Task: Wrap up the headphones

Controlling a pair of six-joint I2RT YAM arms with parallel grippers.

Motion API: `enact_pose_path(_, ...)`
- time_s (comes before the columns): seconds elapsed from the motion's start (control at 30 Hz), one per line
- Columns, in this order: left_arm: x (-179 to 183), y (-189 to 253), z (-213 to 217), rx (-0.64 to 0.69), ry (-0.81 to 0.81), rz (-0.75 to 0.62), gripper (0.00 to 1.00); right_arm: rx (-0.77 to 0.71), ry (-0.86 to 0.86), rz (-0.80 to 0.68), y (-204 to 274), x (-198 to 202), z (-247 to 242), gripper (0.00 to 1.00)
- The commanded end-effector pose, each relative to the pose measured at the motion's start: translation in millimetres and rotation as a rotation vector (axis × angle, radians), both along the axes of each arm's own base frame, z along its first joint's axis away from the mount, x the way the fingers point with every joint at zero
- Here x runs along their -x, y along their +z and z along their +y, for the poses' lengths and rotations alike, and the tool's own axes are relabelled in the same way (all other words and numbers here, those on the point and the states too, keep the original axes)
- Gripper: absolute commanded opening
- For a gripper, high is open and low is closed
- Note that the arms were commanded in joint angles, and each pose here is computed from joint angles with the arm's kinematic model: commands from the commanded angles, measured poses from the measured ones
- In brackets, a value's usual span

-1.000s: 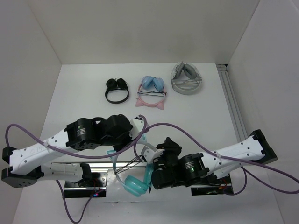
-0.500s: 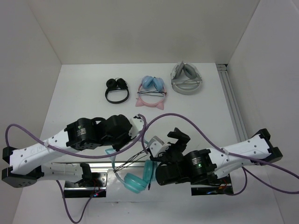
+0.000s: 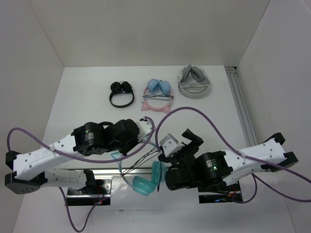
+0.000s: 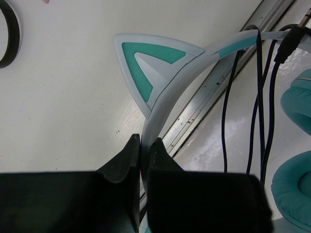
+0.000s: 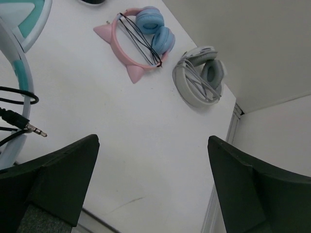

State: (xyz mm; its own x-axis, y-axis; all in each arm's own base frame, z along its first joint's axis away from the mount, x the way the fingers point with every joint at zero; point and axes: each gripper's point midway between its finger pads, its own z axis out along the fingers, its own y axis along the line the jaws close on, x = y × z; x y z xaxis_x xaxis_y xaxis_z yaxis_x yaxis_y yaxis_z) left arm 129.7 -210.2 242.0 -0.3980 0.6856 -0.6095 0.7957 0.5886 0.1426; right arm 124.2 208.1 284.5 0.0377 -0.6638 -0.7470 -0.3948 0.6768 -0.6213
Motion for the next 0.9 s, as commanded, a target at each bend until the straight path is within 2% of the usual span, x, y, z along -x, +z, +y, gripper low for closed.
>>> enact_pose_path(0.0,-10,14,-17,0.094,0.041,-0.043,0.00,-0.142,-0.053,0.001,28,-4,-10,1.00)
enact_pose_path(0.1,-16,10,-26,0.081,0.039,-0.052,0.00,-0.246,-0.091,-0.008,46,-8,-19,1.00)
enact_pose_path(0.23,-26,-1,-46,0.052,-0.003,-0.077,0.00,-0.495,-0.140,0.001,80,-15,-37,1.00)
enact_pose_path(0.3,-30,-10,-55,0.031,-0.051,-0.094,0.00,-0.611,-0.162,0.005,98,-18,-48,1.00)
enact_pose_path(0.33,-33,-8,-68,0.062,-0.077,-0.107,0.00,-0.670,-0.169,0.014,107,-20,-56,1.00)
enact_pose_path(0.4,-37,-8,-81,0.067,-0.138,-0.141,0.00,-0.725,-0.175,0.018,122,-23,-65,1.00)
enact_pose_path(0.6,-76,-7,-119,0.135,-0.227,-0.154,0.00,-0.767,-0.242,-0.029,147,-33,-87,1.00)
enact_pose_path(0.67,-95,-25,-129,0.107,-0.233,-0.129,0.00,-0.823,-0.254,-0.023,160,-35,-96,1.00)
enact_pose_path(0.7,-101,-19,-142,0.140,-0.271,-0.129,0.00,-0.797,-0.252,-0.030,164,-36,-98,1.00)
enact_pose_path(0.77,-121,-42,-155,0.105,-0.281,-0.084,0.00,-0.866,-0.248,-0.001,174,-36,-105,1.00)
enact_pose_path(0.8,-130,-31,-170,0.143,-0.309,-0.088,0.00,-0.825,-0.234,-0.007,175,-36,-106,1.00)
enact_pose_path(0.83,-142,-37,-171,0.122,-0.320,-0.077,0.00,-0.818,-0.233,-0.010,173,-36,-106,1.00)
enact_pose_path(0.87,-152,-65,-180,0.080,-0.336,-0.027,0.00,-0.838,-0.226,0.000,175,-36,-106,1.00)
